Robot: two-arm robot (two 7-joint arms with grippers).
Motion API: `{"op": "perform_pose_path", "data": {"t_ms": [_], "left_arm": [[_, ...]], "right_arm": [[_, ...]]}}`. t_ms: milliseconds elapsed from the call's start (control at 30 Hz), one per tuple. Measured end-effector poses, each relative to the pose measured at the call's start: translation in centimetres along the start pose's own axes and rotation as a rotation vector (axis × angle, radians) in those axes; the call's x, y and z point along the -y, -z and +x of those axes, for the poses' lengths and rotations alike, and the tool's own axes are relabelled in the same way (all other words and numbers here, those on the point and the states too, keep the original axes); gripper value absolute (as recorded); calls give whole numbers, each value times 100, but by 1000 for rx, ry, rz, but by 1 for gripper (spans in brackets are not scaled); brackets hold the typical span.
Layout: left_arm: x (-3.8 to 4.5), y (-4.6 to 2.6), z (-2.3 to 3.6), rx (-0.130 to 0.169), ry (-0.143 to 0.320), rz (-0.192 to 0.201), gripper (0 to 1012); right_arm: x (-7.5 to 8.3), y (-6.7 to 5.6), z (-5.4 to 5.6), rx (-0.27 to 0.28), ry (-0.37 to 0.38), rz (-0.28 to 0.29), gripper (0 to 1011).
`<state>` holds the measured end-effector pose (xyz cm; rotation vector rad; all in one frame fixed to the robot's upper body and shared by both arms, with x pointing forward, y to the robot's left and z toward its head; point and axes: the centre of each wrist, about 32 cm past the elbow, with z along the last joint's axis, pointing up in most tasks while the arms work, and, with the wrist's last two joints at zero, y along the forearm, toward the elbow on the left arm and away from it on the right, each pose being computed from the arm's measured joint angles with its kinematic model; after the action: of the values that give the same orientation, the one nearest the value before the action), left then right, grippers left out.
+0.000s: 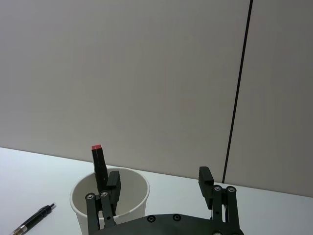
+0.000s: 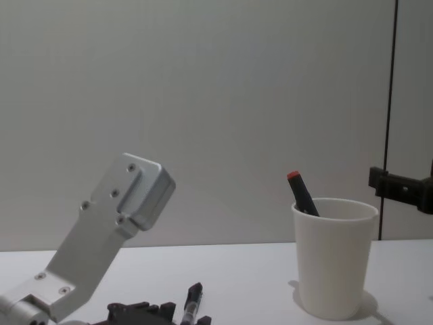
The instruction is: Place the pen into the pen holder.
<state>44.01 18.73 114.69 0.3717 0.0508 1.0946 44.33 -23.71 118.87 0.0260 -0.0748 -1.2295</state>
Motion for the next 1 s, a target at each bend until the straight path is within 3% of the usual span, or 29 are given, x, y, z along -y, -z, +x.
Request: {"op": "perform_pose_path", "data": {"t_ms": [1000], "left_arm": [[0,1,0,0,0,1,279]], "right_arm": [[0,0,0,0,0,0,1001]]}}
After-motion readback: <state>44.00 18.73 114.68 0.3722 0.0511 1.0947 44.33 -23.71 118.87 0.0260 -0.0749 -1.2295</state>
